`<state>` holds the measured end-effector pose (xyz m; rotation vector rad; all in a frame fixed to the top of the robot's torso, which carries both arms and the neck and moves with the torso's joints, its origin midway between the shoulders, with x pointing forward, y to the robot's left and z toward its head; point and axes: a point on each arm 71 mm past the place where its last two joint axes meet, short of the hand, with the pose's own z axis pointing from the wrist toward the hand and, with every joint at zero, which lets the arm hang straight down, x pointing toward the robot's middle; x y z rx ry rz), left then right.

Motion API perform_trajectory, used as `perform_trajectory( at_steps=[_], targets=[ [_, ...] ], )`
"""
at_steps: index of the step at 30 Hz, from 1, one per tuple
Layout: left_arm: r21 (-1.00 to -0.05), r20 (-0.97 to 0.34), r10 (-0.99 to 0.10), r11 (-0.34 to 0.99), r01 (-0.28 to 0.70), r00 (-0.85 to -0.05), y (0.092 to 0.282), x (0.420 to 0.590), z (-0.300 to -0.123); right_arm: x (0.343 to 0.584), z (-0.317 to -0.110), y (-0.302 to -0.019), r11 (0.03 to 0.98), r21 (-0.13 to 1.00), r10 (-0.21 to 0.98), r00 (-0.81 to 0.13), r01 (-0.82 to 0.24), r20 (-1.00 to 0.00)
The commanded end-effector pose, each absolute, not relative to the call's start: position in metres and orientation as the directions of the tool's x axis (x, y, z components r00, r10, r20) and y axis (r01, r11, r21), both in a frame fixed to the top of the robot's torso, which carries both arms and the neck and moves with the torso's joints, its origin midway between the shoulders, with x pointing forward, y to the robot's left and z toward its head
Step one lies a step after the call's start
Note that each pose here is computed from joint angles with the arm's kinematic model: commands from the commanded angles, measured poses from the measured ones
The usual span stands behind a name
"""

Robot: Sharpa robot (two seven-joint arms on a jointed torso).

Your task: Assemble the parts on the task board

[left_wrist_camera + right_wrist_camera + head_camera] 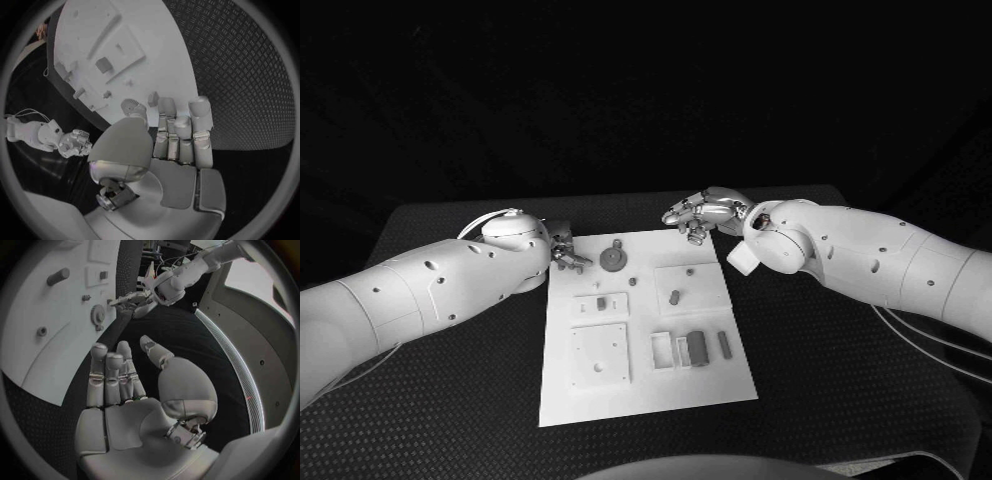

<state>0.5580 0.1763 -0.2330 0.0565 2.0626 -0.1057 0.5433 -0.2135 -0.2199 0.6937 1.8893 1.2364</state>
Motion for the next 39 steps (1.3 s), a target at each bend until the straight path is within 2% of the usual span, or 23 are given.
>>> perform_trajectory(
  at_steps=[1,24,39],
  targets=[
    [-0.056,-0.874,-0.008,0.995,0.085,-0.486,0.1746,0.5582,-0.2331,0.5426,-0.2197,-0.2117,0.377,0.926,0.766,-0.572,0.028,-0.294],
    [-0.081,-0.861,-0.028,0.993,0.082,-0.507,0.1708,0.5587,-0.2348,0.5423,-0.2196,-0.2119,0.377,0.926,0.766,-0.571,0.028,-0.294],
    [-0.064,-0.848,-0.012,0.995,0.08,-0.53,0.1709,0.5599,-0.2375,0.5424,-0.2196,-0.2119,0.376,0.926,0.767,-0.571,0.028,-0.294]
  ],
)
